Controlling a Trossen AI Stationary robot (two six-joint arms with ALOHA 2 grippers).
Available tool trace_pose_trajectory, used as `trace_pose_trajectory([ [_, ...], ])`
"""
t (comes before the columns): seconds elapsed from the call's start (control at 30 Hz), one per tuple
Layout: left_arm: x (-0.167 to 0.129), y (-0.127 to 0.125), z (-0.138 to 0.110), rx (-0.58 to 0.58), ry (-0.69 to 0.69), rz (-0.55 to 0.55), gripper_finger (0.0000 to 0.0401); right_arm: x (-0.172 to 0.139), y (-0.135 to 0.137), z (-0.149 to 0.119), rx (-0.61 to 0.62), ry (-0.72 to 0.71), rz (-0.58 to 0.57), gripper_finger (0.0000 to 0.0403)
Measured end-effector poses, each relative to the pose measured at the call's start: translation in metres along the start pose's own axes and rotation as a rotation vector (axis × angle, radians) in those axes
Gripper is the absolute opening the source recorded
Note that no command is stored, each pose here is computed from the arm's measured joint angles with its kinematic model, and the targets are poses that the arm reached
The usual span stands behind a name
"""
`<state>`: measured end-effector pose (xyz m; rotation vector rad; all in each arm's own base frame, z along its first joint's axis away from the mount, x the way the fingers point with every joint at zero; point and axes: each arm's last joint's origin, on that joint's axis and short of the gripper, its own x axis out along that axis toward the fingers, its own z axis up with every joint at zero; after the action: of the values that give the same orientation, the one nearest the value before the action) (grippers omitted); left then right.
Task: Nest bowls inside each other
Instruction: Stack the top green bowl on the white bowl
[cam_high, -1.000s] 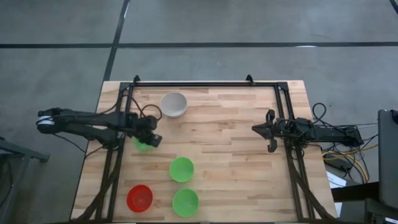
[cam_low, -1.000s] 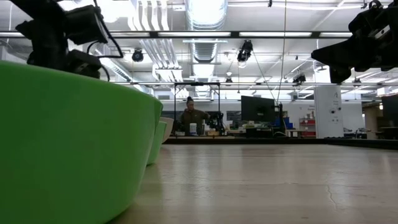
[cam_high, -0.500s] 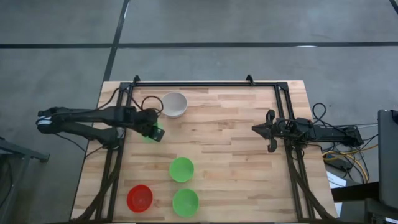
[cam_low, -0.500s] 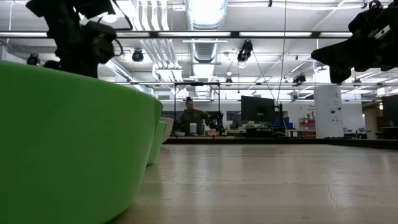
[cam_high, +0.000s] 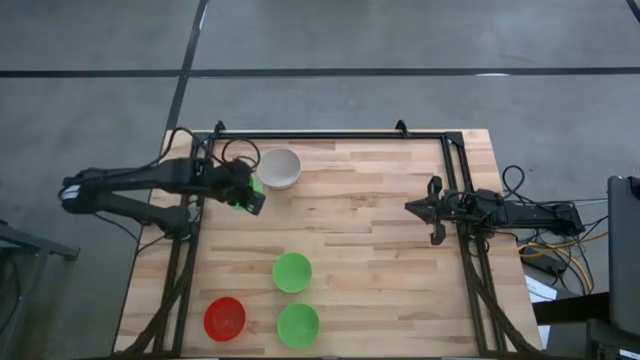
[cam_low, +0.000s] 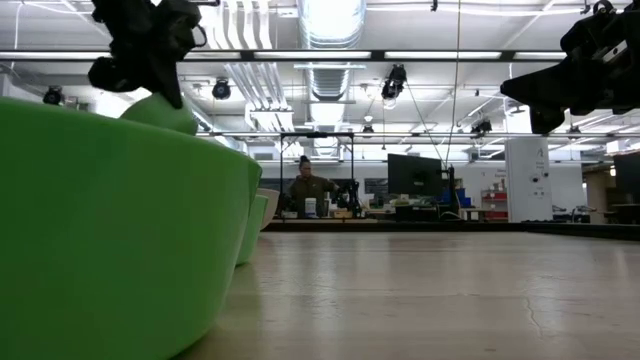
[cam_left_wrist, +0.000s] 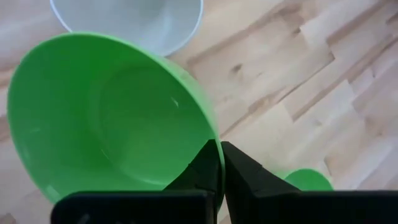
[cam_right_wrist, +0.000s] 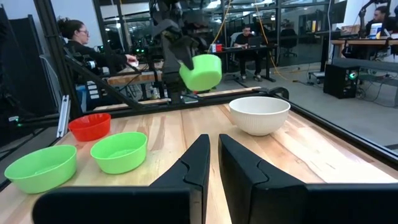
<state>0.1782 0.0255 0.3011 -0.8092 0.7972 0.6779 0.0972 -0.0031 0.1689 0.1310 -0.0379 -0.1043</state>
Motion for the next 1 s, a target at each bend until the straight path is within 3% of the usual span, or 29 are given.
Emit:
trace_pose_trajectory([
  [0.5,0.008,-0.038,0.049,-0.088,-0.047,0.134,0.0010,0.000,0.000,0.000,0.000,0.000,-0.001,0.0034],
  [0.8,0.008,-0.038,0.080,-0.067,-0.049,0.229,0.0011,0.000,0.000,0.000,-0.001,0.000,0.000,0.0034],
  [1.0,0.017,-0.029,0.092,0.006,0.022,0.228,0.0012,0.000,0.000,0.000,0.000,0.000,-0.001,0.0034],
])
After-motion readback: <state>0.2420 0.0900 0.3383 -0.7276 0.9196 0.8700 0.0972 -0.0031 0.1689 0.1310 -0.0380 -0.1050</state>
